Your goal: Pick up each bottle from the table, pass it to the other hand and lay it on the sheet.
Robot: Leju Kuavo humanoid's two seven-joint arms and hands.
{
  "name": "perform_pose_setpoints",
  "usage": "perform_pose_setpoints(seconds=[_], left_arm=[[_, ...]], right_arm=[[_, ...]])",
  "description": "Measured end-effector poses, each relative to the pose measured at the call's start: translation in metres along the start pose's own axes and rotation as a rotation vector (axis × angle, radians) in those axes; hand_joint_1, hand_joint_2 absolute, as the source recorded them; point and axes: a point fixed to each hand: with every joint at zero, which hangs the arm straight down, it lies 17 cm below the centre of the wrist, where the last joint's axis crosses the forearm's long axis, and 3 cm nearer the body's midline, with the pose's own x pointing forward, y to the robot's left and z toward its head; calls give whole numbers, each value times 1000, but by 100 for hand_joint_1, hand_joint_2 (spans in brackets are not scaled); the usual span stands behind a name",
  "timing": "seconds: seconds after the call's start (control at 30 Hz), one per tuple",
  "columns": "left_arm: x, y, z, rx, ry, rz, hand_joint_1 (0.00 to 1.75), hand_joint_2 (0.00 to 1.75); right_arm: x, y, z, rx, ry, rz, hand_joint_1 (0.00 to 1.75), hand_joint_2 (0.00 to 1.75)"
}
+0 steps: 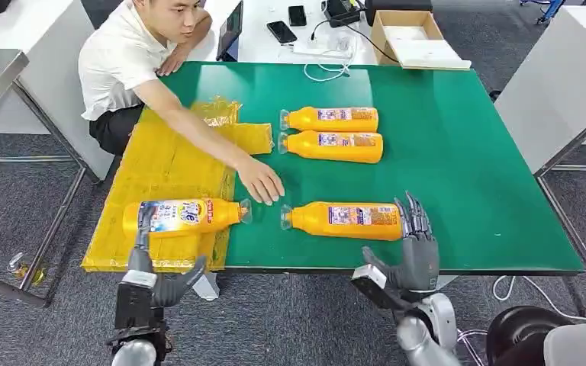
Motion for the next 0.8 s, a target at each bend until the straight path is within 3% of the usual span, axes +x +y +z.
perform_pose_setpoints(seconds=[0.4,0.8], left_arm=[[-1,-26,-5,-63,0,16,0,175],[1,-47,-6,-124,5,28,0,175]], right_arm=[[-56,35,-11,187,126,132,0,175],[-84,63,-16,372,226,244,0,175]])
